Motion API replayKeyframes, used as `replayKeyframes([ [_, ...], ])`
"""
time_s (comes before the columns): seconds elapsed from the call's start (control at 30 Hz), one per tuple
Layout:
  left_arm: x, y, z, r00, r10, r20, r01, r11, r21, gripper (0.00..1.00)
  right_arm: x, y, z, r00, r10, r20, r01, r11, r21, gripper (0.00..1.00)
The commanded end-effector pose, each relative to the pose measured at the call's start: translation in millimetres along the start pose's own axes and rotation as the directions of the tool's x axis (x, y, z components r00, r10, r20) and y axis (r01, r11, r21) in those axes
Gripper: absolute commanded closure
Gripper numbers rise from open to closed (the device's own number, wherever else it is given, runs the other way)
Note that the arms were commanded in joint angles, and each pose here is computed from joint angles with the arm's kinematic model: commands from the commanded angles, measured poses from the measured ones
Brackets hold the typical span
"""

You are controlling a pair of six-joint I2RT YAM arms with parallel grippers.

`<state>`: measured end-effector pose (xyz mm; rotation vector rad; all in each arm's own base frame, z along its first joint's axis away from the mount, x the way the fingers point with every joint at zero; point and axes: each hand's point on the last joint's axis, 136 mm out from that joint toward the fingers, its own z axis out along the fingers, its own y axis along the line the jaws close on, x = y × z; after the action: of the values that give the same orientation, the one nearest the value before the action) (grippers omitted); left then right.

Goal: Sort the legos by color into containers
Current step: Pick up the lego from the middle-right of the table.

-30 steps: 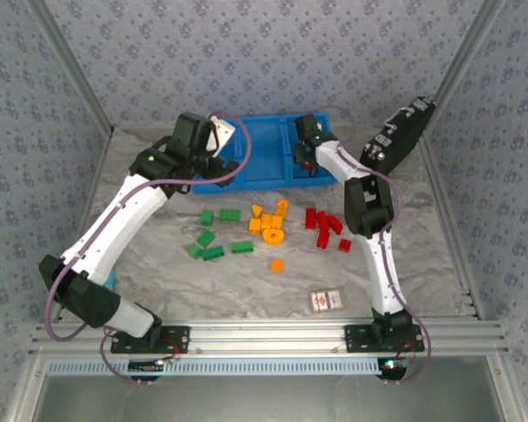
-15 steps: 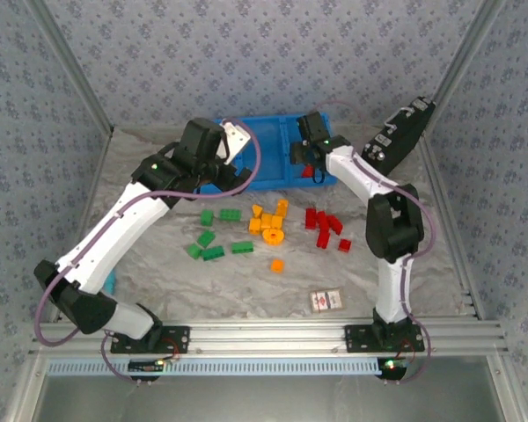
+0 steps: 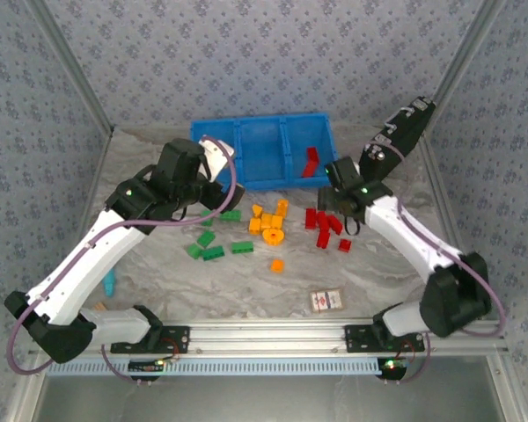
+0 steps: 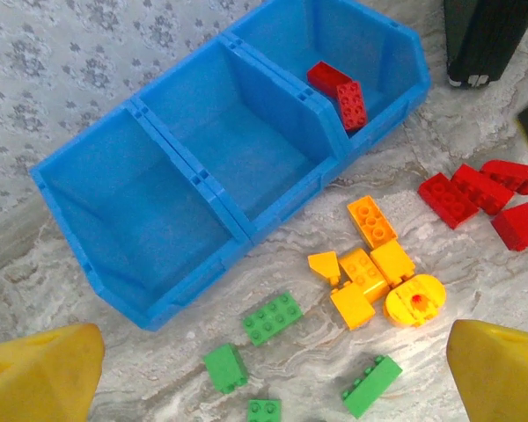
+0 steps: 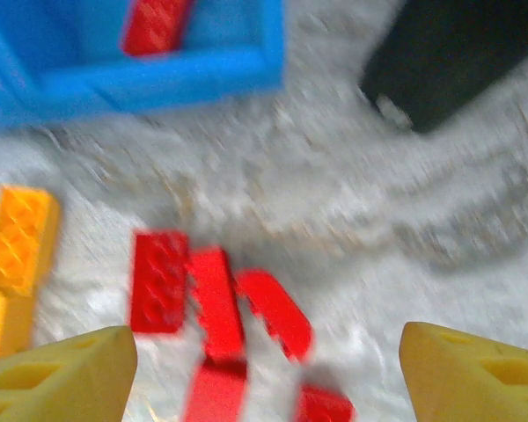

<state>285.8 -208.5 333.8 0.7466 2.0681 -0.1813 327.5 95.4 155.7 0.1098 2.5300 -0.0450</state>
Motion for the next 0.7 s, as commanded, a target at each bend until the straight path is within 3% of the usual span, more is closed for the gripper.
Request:
replayKeyframes([
  [0.0,-6,-8,-7,0.998,-0.042,0.039,0.04,0.998,0.045,0.0,45,-30,2,0.989,0.106,-0.1,-0.101,0.993,0.061,0.19],
  [0.4,-5,-16,-3,0.999,-0.033,0.011,0.032,0.996,0.085,0.0,99,-37,32,0.954,0.244,-0.175,-0.237,0.97,0.057,0.16],
  [0.67,-1,-17,3,0.999,-0.04,0.0,0.04,0.996,0.084,0.0,116,-39,53,0.945,0.245,-0.215,-0.235,0.969,0.073,0.24],
])
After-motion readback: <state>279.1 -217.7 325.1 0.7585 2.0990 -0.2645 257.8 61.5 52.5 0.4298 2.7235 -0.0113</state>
